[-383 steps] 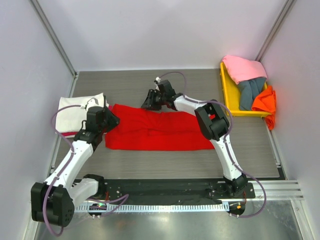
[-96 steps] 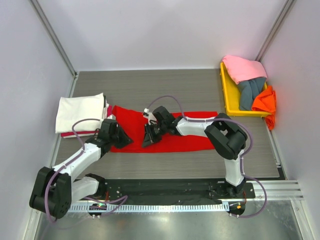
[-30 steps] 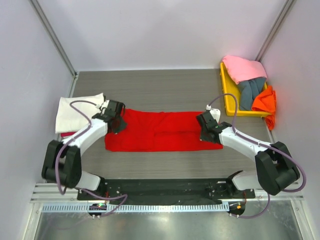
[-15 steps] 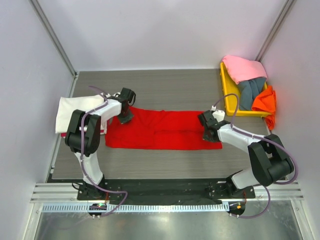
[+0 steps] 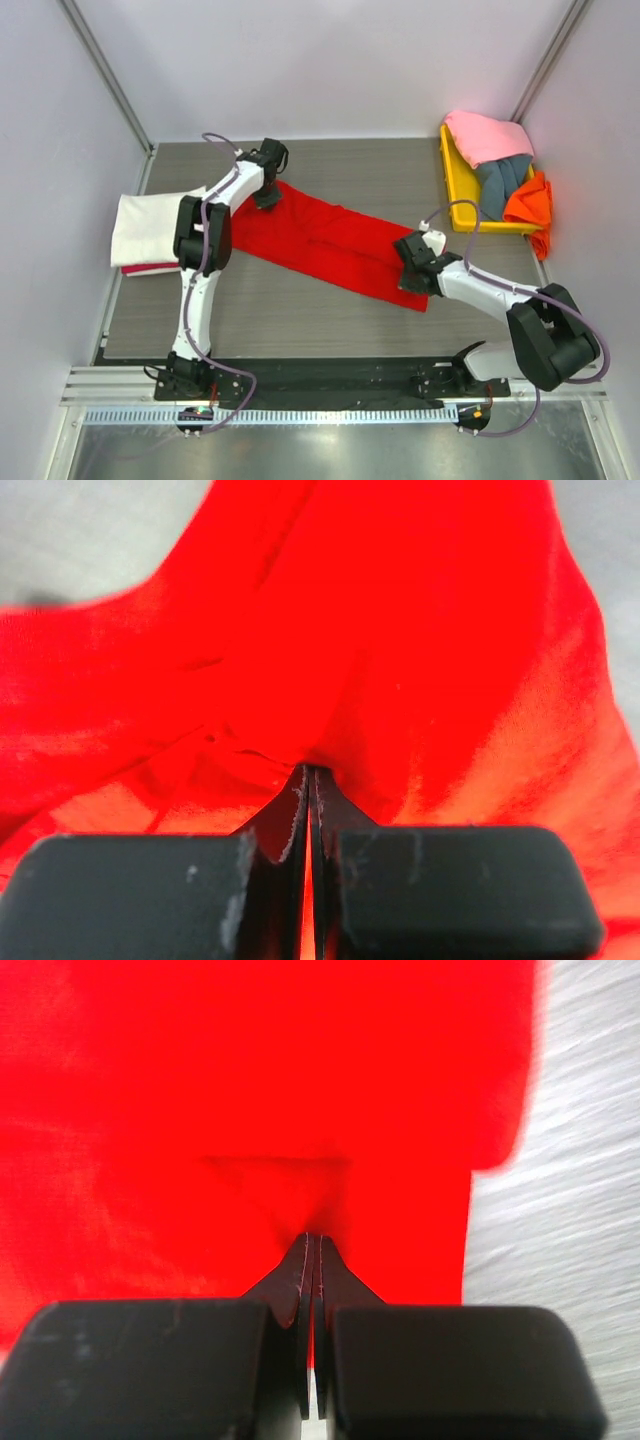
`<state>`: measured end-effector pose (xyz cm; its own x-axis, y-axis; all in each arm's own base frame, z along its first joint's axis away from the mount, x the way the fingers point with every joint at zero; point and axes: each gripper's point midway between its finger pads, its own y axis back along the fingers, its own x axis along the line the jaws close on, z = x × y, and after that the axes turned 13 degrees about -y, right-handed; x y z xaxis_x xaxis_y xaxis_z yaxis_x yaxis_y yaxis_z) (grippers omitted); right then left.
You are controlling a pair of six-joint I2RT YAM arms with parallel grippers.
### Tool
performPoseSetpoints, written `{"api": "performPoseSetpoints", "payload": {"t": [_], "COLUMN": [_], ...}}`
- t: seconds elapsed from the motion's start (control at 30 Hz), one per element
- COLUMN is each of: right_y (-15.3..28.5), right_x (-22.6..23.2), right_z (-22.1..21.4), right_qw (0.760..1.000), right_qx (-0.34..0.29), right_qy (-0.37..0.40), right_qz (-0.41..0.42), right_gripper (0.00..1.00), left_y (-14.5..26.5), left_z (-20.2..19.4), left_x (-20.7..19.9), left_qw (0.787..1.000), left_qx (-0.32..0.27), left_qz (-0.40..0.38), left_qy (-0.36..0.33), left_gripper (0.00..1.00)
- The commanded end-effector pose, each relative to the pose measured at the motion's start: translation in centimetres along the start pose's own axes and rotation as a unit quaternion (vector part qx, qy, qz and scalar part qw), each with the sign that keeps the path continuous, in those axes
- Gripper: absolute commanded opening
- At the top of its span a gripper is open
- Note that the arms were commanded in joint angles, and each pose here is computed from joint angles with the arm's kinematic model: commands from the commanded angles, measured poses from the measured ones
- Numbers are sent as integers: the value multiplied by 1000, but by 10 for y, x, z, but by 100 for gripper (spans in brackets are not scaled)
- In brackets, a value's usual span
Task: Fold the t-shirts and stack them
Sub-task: Fold the tshirt
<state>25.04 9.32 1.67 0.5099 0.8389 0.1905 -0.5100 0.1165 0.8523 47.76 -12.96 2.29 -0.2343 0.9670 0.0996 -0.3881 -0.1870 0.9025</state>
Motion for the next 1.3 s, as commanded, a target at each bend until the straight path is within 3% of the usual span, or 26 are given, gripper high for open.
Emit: {"api": "performPoseSetpoints", "payload": {"t": [0.0, 0.27, 0.4, 0.7, 0.83, 0.97, 1.07, 1.13, 1.17, 1.27], "right_y": [14, 49, 80, 131, 162, 167, 150, 130, 124, 108], "right_x": [-11, 35, 90, 192, 216, 214, 193, 176, 169, 156], "right_z": [-52, -141, -186, -218, -163, -76, -8, 36, 50, 97], "right_qw": [996, 986, 973, 929, 919, 925, 942, 954, 957, 957], "right_qx": [85, 137, 153, 186, 155, 93, 38, 0, -16, -52], "right_qy": [30, 76, 126, 182, 159, 116, 89, 58, 58, 21], "right_qz": [-4, 48, 116, 263, 326, 349, 322, 293, 284, 283], "right_gripper": [1, 1, 1, 1, 1, 4, 6, 21, 36, 45], "left_y": [-39, -51, -51, -31, -31, -24, -9, 11, 23, 75], "left_z": [-17, 20, 29, 39, 39, 46, 58, 68, 74, 98], "left_x": [-25, -105, -140, -217, -236, -241, -245, -252, -254, -252], "left_qw": [998, 985, 972, 941, 927, 923, 914, 898, 890, 869], "left_qx": [52, 33, 19, -25, -19, -35, -52, -65, -71, -100], "left_qz": [-30, -170, -233, -334, -368, -376, -397, -429, -444, -481], "left_qy": [-23, 3, 25, 43, 72, 75, 73, 67, 67, 58], "left_gripper": [0, 0, 0, 0, 0, 0, 0, 0, 3, 8]}}
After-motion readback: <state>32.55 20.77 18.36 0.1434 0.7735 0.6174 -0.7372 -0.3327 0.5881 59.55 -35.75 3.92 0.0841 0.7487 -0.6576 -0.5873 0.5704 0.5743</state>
